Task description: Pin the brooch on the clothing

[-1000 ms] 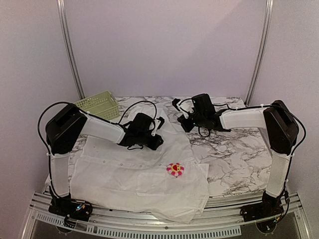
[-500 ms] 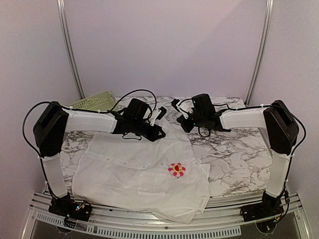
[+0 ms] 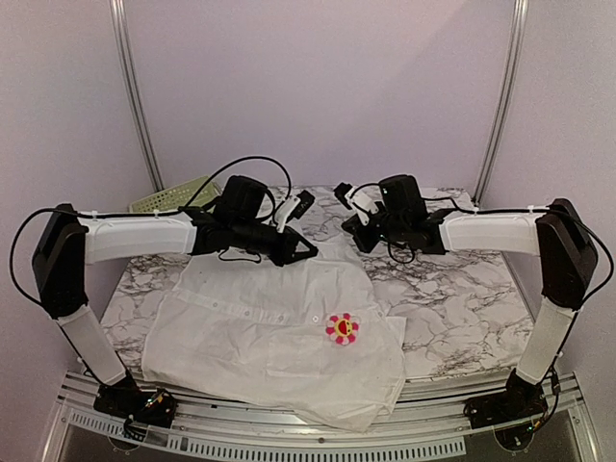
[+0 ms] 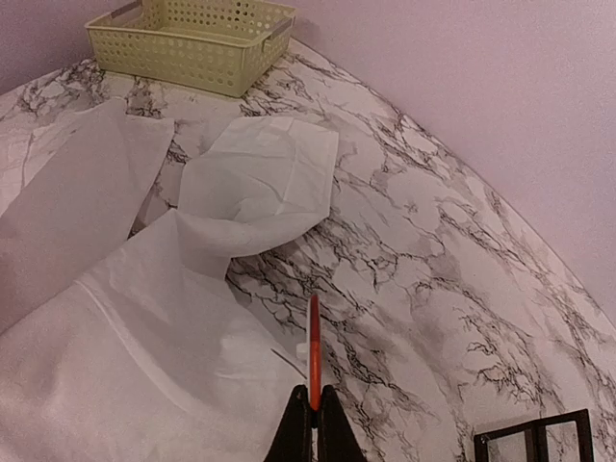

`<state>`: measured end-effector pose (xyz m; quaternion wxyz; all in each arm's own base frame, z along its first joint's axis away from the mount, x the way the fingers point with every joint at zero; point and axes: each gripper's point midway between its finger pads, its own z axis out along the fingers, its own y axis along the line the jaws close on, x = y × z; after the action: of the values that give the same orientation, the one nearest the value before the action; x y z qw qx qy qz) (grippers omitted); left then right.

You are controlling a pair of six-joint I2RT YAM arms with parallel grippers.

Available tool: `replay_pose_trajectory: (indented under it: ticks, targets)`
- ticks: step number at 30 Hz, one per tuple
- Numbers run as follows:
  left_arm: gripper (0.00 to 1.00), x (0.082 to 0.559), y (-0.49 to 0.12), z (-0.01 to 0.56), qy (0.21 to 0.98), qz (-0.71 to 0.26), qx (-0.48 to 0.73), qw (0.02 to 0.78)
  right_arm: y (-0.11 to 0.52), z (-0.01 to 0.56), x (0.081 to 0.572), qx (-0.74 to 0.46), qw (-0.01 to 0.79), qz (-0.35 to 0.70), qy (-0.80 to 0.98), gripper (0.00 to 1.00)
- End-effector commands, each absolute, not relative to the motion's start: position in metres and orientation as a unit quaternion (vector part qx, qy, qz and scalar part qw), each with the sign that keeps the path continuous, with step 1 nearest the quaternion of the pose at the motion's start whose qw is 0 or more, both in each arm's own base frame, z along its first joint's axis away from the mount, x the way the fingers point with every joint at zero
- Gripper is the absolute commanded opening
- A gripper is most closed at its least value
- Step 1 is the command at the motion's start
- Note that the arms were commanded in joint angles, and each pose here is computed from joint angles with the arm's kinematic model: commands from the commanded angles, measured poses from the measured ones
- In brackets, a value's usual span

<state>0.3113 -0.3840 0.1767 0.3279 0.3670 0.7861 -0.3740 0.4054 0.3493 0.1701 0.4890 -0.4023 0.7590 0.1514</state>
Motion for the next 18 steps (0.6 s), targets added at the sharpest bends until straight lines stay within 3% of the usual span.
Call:
replay_pose_trajectory:
  ticks: [1, 6, 7, 10, 11, 14, 18]
  targets:
    - [0.00, 0.326, -0.370, 0.180, 0.790, -0.394, 0.321, 0.345, 0.349, 0.192, 0.392, -0.390, 0.502, 0.180, 0.751, 0.00]
    - [0.03, 0.351, -0.354, 0.136, 0.796, -0.314, 0.362, 0.369, 0.353, 0.187, 0.392, -0.387, 0.499, 0.190, 0.752, 0.00]
    - [0.11, 0.349, -0.355, 0.136, 0.784, -0.304, 0.387, 0.377, 0.355, 0.184, 0.392, -0.388, 0.496, 0.192, 0.752, 0.00]
    - [0.51, 0.348, -0.353, 0.145, 0.760, -0.275, 0.440, 0.391, 0.356, 0.183, 0.391, -0.388, 0.495, 0.196, 0.752, 0.00]
    - [0.60, 0.347, -0.353, 0.151, 0.753, -0.270, 0.454, 0.392, 0.355, 0.183, 0.391, -0.388, 0.495, 0.196, 0.752, 0.00]
    - [0.72, 0.337, -0.356, 0.171, 0.720, -0.262, 0.501, 0.403, 0.354, 0.182, 0.388, -0.388, 0.494, 0.197, 0.753, 0.00]
    - [0.74, 0.320, -0.360, 0.151, 0.673, -0.232, 0.589, 0.383, 0.356, 0.179, 0.386, -0.391, 0.492, 0.205, 0.750, 0.00]
